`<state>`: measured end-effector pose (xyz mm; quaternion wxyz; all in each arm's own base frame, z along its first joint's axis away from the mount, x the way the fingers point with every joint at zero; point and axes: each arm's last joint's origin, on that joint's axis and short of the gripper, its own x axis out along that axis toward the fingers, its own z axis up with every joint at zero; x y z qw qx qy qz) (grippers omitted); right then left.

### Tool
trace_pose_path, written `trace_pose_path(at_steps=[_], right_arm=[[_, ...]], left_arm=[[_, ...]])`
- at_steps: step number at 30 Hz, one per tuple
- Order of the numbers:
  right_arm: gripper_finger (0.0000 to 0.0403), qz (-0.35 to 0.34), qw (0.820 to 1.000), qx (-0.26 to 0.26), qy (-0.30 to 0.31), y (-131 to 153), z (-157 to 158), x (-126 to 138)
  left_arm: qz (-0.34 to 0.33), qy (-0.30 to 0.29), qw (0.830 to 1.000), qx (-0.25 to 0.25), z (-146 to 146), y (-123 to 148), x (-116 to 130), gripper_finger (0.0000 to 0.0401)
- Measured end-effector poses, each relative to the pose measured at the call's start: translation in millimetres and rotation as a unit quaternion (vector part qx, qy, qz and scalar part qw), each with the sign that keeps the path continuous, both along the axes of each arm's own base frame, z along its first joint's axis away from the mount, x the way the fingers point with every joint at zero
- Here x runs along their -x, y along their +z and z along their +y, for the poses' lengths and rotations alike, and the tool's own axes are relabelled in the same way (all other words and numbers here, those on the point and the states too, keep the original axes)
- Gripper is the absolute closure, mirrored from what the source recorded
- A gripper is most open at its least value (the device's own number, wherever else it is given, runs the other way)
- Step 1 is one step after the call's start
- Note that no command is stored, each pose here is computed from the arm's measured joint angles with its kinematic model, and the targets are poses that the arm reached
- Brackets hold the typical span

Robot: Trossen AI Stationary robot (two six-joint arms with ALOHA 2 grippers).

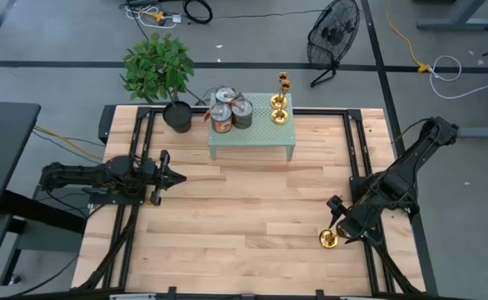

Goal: Pick & Place candle stick holders
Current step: Put the gold candle holder on the shelf

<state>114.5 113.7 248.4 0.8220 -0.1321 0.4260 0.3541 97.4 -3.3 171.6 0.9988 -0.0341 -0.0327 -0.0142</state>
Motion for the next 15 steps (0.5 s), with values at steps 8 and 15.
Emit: trace_pose_path(at_steps=[8, 15], right_arm=[[0.0139, 0.002, 1.000, -0.002, -0.011, 0.1, -0.1, -0.3], [0.0176, -0.003, 1.000, -0.007, -0.011, 0.9, 0.6, -1.0]], left_arm=[[0.000, 0.000, 1.000, 0.000, 0.0, 0.0, 0.0, 0.0371], [0.000, 0.000, 1.000, 0.000, 0.0, 0.0, 0.0, 0.0371]])
